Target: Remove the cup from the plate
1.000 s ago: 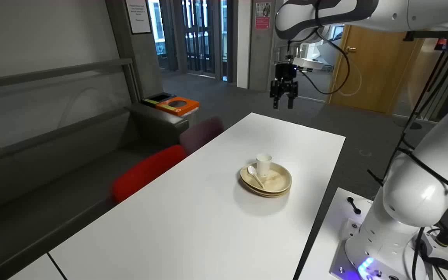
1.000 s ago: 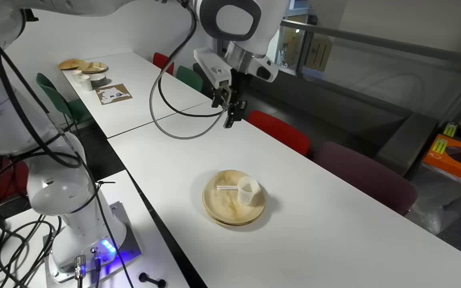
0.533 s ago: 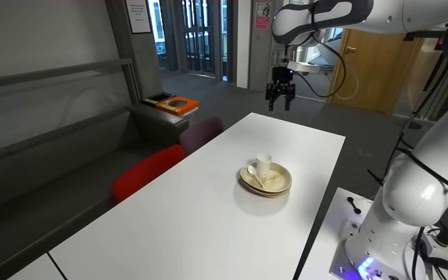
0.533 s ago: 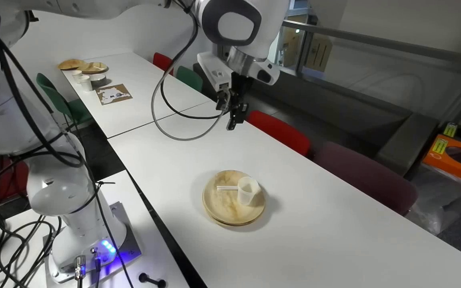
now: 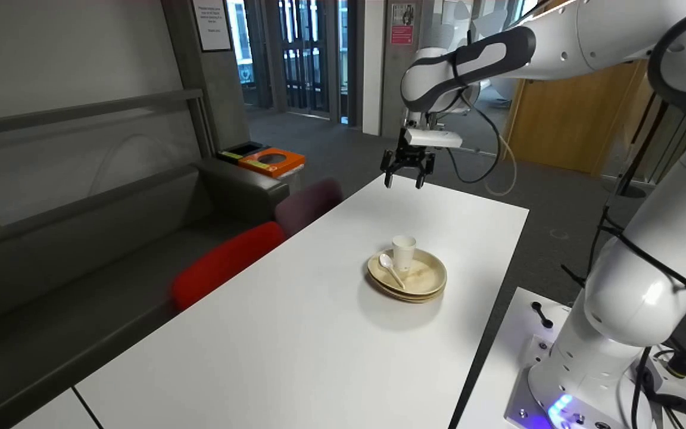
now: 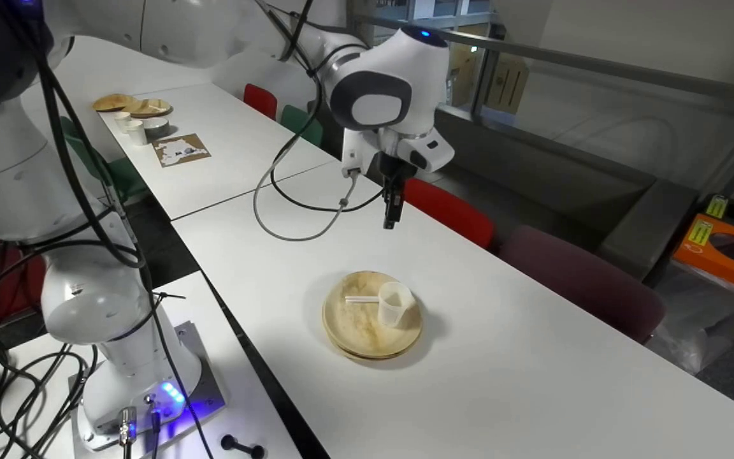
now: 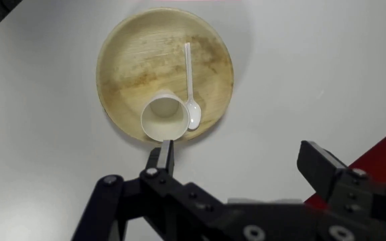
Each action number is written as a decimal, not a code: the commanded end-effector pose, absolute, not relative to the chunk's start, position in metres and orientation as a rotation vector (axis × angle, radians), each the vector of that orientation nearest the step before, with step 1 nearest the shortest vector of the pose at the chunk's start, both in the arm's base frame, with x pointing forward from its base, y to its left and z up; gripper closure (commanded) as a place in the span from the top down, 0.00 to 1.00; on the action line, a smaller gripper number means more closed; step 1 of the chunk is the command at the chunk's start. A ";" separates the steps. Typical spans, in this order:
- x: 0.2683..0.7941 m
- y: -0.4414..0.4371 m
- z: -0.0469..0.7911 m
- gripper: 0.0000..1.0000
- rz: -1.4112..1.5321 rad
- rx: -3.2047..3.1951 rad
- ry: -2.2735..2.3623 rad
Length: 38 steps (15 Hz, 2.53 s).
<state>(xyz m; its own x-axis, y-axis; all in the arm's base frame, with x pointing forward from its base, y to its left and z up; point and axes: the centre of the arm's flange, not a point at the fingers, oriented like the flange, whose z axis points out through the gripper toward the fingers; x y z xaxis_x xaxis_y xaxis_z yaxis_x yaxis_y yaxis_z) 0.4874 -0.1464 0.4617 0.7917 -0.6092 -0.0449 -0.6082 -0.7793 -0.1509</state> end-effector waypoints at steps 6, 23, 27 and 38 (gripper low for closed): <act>0.491 -0.159 0.433 1.00 -0.319 -2.533 1.500; 0.486 -0.163 0.394 1.00 -0.291 -2.390 1.719; 0.482 -0.164 0.369 1.00 -0.268 -2.353 1.809; 0.498 -0.174 0.295 1.00 -0.213 -2.346 1.911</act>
<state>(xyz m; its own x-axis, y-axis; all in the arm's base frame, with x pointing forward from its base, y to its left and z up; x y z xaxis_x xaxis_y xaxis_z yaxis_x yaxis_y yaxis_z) 0.4925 -0.1703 0.3065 0.2187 -0.9754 0.0290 -0.9607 -0.2204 -0.1689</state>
